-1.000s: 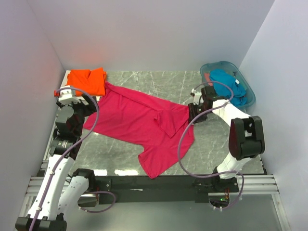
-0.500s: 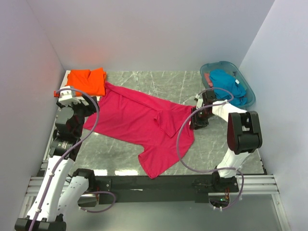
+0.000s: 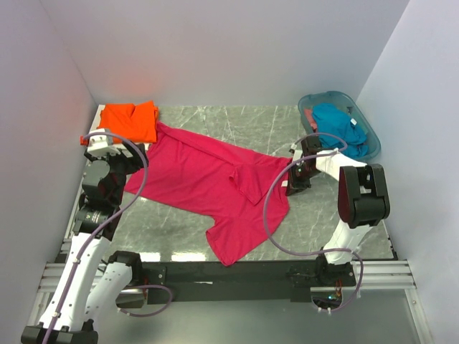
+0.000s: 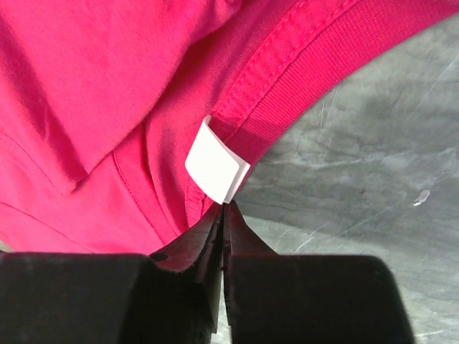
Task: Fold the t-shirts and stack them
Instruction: Fold the tshirt
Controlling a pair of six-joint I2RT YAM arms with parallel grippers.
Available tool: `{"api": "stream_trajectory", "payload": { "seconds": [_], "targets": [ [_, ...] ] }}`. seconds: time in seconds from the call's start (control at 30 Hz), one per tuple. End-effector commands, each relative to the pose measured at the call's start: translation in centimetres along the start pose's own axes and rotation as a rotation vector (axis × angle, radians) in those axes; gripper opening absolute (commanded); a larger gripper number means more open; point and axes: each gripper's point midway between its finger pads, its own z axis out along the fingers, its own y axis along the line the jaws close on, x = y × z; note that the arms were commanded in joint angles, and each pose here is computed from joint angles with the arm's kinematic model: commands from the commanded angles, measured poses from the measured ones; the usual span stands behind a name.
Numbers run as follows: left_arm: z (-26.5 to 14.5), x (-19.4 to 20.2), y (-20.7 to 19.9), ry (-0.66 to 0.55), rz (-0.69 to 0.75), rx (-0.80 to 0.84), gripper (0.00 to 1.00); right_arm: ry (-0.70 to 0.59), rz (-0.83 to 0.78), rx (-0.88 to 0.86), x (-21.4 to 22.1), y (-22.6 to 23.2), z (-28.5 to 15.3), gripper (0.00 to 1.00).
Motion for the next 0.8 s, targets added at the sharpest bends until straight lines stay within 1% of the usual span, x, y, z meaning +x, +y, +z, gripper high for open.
{"api": "stream_trajectory", "payload": {
  "seconds": [0.0,0.1,0.43,0.7,0.77],
  "targets": [
    [-0.5,-1.1,-0.2,-0.040,0.004,0.007,0.84,0.046,0.010,0.019,0.9,-0.6,-0.4,0.03],
    [-0.5,-1.2,-0.3,-0.041,0.005,0.008,0.84,0.039,-0.014,0.036,0.8,-1.2,-1.1,0.00],
    [-0.6,-1.1,-0.6,-0.038,0.007,0.017,0.84,0.036,0.017,0.127,1.0,-6.0,-3.7,0.00],
    [-0.3,-0.8,-0.9,-0.026,0.002,0.033,0.85,0.084,0.052,0.183,2.8,-11.2,-5.0,0.00],
    [-0.1,-0.3,-1.4,-0.010,-0.008,0.057,0.87,0.094,0.037,0.182,3.0,-11.9,-5.2,0.02]
  ]
}}
